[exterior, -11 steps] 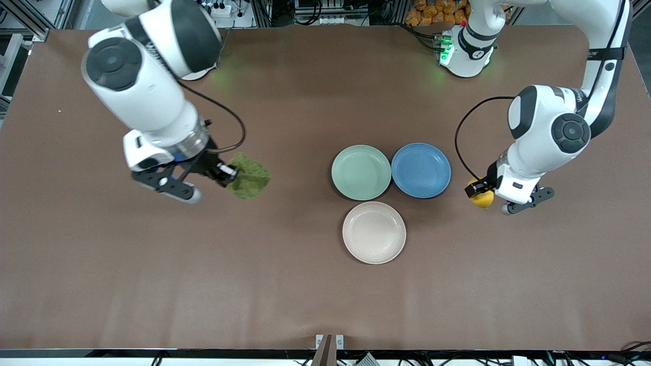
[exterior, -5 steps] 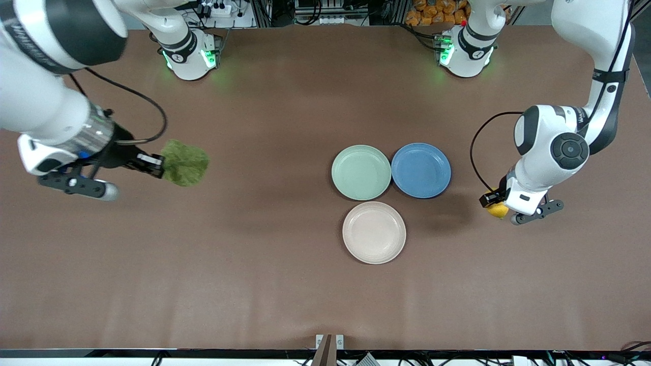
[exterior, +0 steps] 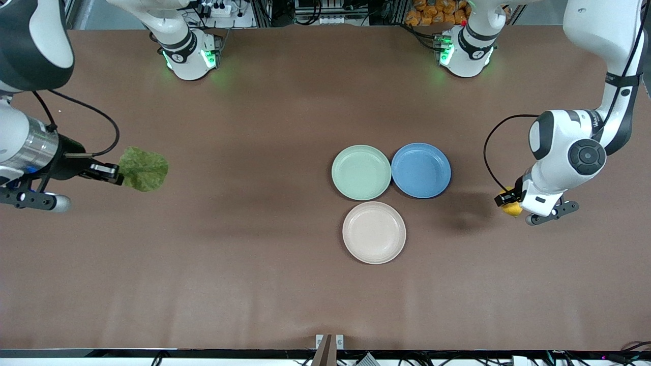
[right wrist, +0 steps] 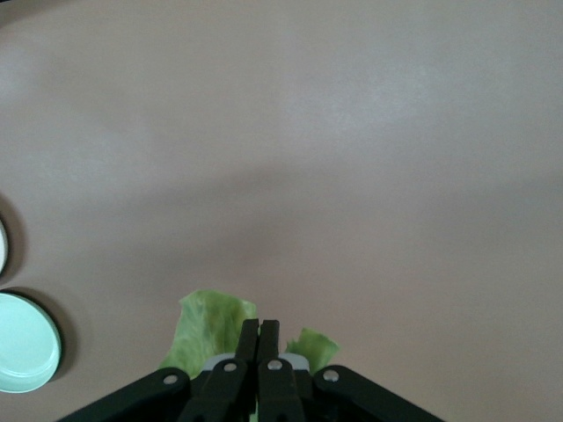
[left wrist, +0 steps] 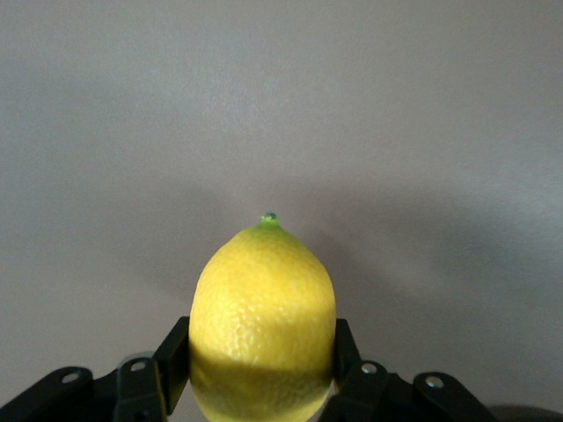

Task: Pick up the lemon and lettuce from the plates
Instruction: 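Lift the lemon off the white plate while the right gripper carries lettuce away, then set the lemon on the table and raise the open left gripper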

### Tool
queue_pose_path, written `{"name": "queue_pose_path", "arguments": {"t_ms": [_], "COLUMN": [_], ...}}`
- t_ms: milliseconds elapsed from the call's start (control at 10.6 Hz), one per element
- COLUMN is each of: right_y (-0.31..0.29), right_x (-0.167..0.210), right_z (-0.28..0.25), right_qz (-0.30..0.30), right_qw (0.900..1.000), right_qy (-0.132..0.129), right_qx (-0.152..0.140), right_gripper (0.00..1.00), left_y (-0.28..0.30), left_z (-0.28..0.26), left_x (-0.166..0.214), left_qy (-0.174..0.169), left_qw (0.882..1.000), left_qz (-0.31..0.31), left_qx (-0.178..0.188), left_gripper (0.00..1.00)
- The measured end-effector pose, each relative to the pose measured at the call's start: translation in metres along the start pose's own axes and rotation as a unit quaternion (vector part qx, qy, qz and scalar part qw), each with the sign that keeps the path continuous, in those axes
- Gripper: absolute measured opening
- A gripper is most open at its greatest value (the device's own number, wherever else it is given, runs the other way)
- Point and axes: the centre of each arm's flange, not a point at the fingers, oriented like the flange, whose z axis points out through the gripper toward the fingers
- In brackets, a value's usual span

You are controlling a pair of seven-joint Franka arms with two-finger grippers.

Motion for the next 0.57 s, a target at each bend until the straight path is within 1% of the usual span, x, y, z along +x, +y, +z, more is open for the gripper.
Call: {"name": "queue_pose_path", "arguments": {"t_ms": [95,189,284,379,568], "right_y": [0.01,0.024,0.039,0.049,0.057], "right_x": [0.005,0.011,0.017,0.021,0.026], "right_z": [0.008,0.019,0.033,0.046,0.075], "right_qz": [-0.004,-0.006,-0.006,-0.004,0.001], "right_qw": [1.0,1.0,1.0,1.0,1.0], "right_qy": [0.003,0.007,0.01,0.014,0.024], "right_qx": [0.001,0.002,0.003,0.004,0.004], "right_gripper": [0.02,0.02,0.02,0.02,0.02], "left_y": [-0.001,-0.002,-0.003,-0.001,0.01], "left_z": [0.006,0.01,0.009,0.008,0.005], "left_x": [0.001,0.004,0.006,0.007,0.004], "left_qy": [-0.001,-0.001,0.0,0.002,0.003], "left_qw": [1.0,1.0,1.0,1.0,1.0], "left_qz": [0.005,0.013,0.018,0.02,0.029], "left_qx": [0.004,0.005,0.005,0.004,0.0], "left_gripper": [0.67,0.77,0.9,0.99,1.0]}}
